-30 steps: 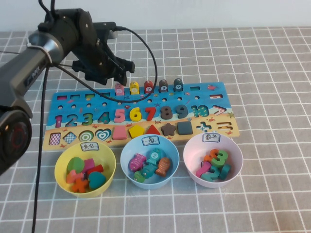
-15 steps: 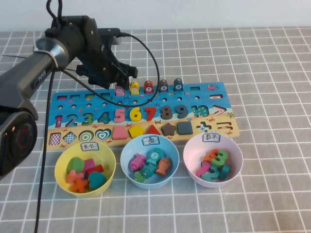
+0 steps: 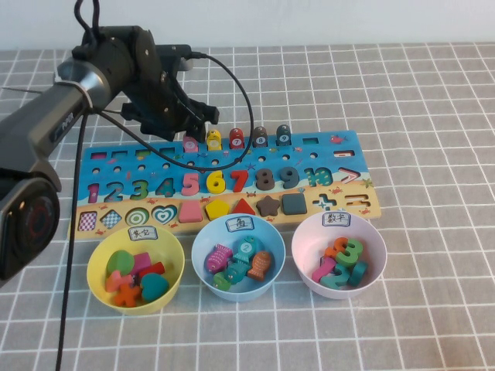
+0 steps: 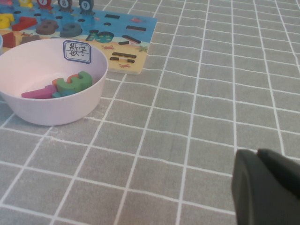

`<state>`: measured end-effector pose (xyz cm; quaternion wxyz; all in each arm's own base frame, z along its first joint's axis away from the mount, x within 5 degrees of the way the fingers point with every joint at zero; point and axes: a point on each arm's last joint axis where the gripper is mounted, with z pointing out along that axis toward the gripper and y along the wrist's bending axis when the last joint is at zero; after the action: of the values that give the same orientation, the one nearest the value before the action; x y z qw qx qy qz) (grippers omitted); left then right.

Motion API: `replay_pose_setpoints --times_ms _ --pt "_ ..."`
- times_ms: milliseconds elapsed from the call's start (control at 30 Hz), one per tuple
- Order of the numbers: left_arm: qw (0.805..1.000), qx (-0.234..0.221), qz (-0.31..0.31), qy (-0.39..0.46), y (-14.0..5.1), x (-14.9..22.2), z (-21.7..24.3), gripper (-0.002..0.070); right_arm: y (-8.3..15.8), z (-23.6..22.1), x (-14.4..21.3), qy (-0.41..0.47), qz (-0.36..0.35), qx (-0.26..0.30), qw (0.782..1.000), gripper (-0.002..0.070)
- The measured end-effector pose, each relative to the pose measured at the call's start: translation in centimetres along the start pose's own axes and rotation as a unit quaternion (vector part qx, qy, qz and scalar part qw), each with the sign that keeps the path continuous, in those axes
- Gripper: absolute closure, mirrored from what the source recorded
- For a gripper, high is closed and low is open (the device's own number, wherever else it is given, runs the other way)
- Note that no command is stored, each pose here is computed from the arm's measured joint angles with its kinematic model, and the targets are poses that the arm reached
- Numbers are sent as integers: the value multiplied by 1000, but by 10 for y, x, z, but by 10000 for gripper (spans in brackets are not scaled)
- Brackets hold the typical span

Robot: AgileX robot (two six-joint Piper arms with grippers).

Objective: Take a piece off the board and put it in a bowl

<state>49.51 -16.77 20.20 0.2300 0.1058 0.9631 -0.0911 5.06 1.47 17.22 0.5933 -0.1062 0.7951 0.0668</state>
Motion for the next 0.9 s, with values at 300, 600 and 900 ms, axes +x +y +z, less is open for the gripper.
replay_pose_setpoints --times_ms 300,600,900 --pt "1000 -1 0 6 1 2 7 263 0 0 0 0 0 0 1000 694" --pt "1000 -2 0 6 1 3 9 263 0 0 0 0 0 0 1000 694" --pt "1000 -2 0 6 1 3 9 379 0 0 0 0 0 0 1000 694"
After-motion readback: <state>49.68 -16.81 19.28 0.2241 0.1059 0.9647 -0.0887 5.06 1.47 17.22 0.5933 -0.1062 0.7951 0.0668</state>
